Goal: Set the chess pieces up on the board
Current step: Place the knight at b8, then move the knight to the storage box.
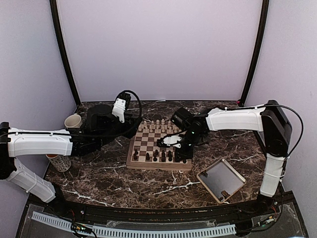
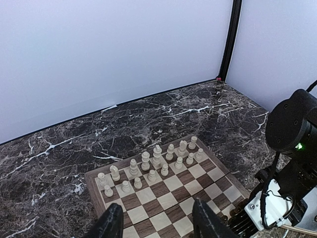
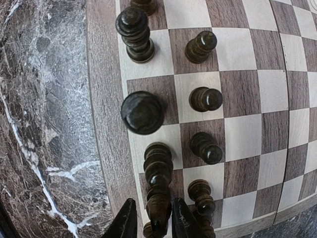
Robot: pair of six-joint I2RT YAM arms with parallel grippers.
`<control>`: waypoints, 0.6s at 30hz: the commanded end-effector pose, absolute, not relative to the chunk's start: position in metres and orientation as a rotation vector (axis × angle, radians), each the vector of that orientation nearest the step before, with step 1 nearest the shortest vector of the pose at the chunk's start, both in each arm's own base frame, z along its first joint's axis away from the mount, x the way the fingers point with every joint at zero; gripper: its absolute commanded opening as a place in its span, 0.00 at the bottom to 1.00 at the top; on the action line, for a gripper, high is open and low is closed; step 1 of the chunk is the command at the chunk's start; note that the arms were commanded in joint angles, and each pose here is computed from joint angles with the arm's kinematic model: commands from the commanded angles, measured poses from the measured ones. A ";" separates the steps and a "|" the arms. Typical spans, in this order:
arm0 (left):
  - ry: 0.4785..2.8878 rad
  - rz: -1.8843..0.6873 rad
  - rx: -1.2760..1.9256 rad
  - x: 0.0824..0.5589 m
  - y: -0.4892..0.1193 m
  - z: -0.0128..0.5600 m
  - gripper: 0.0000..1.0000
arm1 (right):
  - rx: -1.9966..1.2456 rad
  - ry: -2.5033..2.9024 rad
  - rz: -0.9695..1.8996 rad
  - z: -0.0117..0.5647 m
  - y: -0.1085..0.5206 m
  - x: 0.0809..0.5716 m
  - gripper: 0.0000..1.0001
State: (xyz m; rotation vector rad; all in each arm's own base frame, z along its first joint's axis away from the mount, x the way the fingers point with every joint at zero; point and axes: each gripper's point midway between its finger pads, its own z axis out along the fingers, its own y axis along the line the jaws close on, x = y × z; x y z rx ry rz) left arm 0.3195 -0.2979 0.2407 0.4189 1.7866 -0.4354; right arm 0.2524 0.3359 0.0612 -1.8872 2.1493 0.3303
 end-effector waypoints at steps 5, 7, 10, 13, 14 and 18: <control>1.790 -0.444 0.458 0.317 -0.300 0.239 0.50 | -1.792 2.105 0.273 0.125 0.323 0.257 0.30; 1.796 -0.440 0.481 0.317 -0.303 0.237 0.50 | -1.766 2.118 0.280 0.133 0.313 0.257 0.32; 1.802 -0.442 0.506 0.317 -0.307 0.236 0.50 | -1.732 2.133 0.317 0.145 0.293 0.252 0.33; 1.802 -0.450 0.524 0.317 -0.310 0.237 0.50 | -1.715 2.168 0.334 0.148 0.264 0.242 0.33; 1.802 -0.452 0.527 0.317 -0.311 0.238 0.50 | -1.724 2.183 0.332 0.145 0.254 0.237 0.33; 1.808 -0.453 0.541 0.318 -0.315 0.235 0.50 | -1.782 2.271 0.373 0.124 0.216 0.209 0.33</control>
